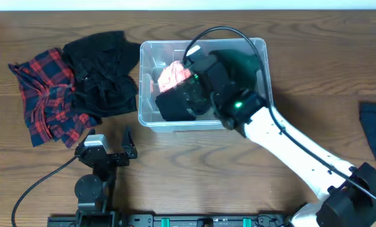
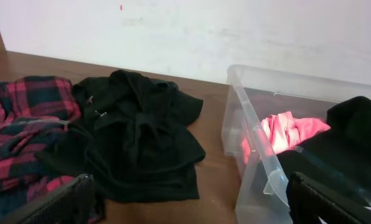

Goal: Pack container
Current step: 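Press the black garment down in the bin and open the gripper, then press the black garment down in the bin and open the right gripper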

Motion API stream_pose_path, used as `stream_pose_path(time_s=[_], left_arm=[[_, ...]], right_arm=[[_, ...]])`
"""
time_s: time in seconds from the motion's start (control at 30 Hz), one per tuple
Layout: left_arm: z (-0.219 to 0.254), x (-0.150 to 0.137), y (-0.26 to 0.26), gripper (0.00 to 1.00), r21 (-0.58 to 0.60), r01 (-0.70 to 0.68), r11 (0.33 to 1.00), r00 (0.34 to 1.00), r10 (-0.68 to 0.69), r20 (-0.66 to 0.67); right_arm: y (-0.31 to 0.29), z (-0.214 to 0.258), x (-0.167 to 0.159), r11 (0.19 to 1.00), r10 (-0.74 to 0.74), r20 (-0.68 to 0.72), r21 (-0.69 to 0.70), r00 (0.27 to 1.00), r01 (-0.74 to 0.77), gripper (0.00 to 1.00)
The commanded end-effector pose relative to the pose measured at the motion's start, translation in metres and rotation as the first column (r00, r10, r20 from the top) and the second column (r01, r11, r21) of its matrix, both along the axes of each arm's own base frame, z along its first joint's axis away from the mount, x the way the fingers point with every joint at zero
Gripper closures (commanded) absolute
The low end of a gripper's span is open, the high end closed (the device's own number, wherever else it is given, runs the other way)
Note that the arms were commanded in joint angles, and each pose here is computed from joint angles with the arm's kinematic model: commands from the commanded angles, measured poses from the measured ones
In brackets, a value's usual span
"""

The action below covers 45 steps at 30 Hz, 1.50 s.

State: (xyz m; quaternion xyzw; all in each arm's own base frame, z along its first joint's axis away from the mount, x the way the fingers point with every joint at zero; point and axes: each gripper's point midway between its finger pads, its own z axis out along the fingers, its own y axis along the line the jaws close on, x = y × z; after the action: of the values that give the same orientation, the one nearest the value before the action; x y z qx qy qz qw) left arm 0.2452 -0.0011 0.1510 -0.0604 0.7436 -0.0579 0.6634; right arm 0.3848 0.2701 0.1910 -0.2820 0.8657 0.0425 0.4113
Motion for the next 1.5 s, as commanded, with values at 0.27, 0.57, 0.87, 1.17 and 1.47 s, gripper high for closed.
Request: stream_pose_path(time_s=[0.27, 0.57, 0.87, 1.17, 1.47], left_arm=[[-0.017, -0.001, 0.001, 0.02, 0.009, -0.003, 1.0, 0.999, 0.004, -0.052], [-0.017, -0.001, 0.001, 0.02, 0.009, -0.003, 1.0, 0.999, 0.004, -0.052], [-0.017, -0.001, 0.001, 0.02, 0.009, -0.003, 1.0, 0.999, 0.004, -0.052], [-0.017, -0.001, 0.001, 0.02, 0.009, -0.003, 1.0, 0.999, 0.003, -0.052], [-0.017, -0.001, 0.001, 0.02, 0.009, -0.003, 1.0, 0.999, 0.003, -0.052]], right_arm=[[-0.014, -0.079, 0.011, 0.991, 0.062, -0.181, -0.106, 0.982, -0.082, 0.88], [-0.007, -0.099, 0.005, 0.99, 0.104, -0.254, -0.069, 0.962, -0.125, 0.25], [-0.012, -0.11, -0.007, 0.989, 0.135, -0.355, -0.004, 0.925, -0.146, 0.66], [-0.013, -0.115, -0.019, 0.998, 0.057, -0.448, 0.045, 0.892, -0.041, 0.99], [0.007, -0.105, -0.029, 0.93, -0.102, -0.631, 0.213, 0.769, 0.298, 0.99]])
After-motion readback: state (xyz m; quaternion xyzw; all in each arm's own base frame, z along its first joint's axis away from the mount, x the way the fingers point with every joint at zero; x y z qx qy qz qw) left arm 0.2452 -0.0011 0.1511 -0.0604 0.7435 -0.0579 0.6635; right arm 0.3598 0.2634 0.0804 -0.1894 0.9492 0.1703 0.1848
